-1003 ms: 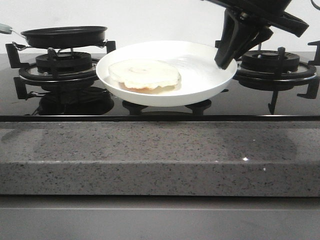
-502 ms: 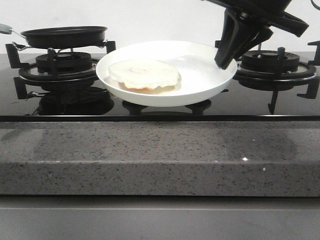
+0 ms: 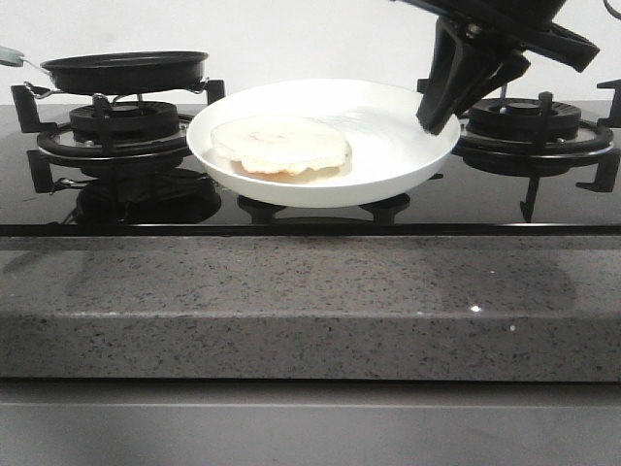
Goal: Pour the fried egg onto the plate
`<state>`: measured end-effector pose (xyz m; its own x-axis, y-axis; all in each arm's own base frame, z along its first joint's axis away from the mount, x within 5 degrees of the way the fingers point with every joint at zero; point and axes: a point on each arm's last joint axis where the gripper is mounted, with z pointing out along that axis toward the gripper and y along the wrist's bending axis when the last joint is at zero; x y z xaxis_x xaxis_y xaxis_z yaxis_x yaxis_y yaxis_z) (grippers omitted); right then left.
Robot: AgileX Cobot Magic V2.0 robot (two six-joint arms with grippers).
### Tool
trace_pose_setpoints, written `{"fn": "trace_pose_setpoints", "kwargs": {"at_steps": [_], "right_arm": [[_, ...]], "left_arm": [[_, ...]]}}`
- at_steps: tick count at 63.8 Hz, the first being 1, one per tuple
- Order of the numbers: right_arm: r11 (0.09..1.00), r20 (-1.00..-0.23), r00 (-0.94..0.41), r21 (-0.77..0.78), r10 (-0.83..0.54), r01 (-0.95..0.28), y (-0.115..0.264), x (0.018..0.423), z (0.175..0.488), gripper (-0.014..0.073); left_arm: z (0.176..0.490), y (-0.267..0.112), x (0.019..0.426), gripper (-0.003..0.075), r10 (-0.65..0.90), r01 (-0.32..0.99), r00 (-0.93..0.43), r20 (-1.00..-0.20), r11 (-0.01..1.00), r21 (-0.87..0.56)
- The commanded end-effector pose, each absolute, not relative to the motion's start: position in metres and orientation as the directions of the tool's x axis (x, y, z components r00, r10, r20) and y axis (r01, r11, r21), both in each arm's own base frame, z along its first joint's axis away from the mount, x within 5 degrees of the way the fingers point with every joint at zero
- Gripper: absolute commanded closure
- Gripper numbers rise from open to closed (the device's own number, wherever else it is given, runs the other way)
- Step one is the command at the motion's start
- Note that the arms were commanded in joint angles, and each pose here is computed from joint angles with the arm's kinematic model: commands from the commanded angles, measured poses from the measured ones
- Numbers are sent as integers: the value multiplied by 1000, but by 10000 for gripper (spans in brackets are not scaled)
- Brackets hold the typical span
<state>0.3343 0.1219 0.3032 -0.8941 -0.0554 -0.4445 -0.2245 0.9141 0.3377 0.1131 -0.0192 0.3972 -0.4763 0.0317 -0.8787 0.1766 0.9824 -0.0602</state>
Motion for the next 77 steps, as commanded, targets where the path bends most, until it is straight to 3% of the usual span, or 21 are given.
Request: {"fn": "trace_pose_setpoints", "kwargs": {"at_steps": [1, 23, 37, 58, 67, 77], "right_arm": [[898, -537, -843, 362, -17, -249, 122, 330, 331, 664], [898, -537, -843, 362, -17, -249, 122, 330, 331, 664], [898, -546, -838, 361, -15, -251, 121, 331, 333, 664], [887, -618, -786, 356, -12, -293, 120, 358, 380, 664], [889, -571, -817, 414, 85, -197, 112, 386, 384, 664], [883, -470, -867, 462, 167, -81, 106, 415, 369, 664]], "left_arm": [[405, -19, 103, 272, 11, 178, -399, -917, 982, -65], [392, -14, 79, 272, 17, 146, -477, -879, 987, -60], [392, -18, 78, 272, 46, 197, -473, -880, 979, -55], [388, -19, 76, 272, 60, 208, -518, -853, 977, -57], [388, -19, 76, 272, 60, 208, -518, -853, 977, -57], [388, -19, 76, 272, 59, 208, -519, -853, 976, -59]]}}
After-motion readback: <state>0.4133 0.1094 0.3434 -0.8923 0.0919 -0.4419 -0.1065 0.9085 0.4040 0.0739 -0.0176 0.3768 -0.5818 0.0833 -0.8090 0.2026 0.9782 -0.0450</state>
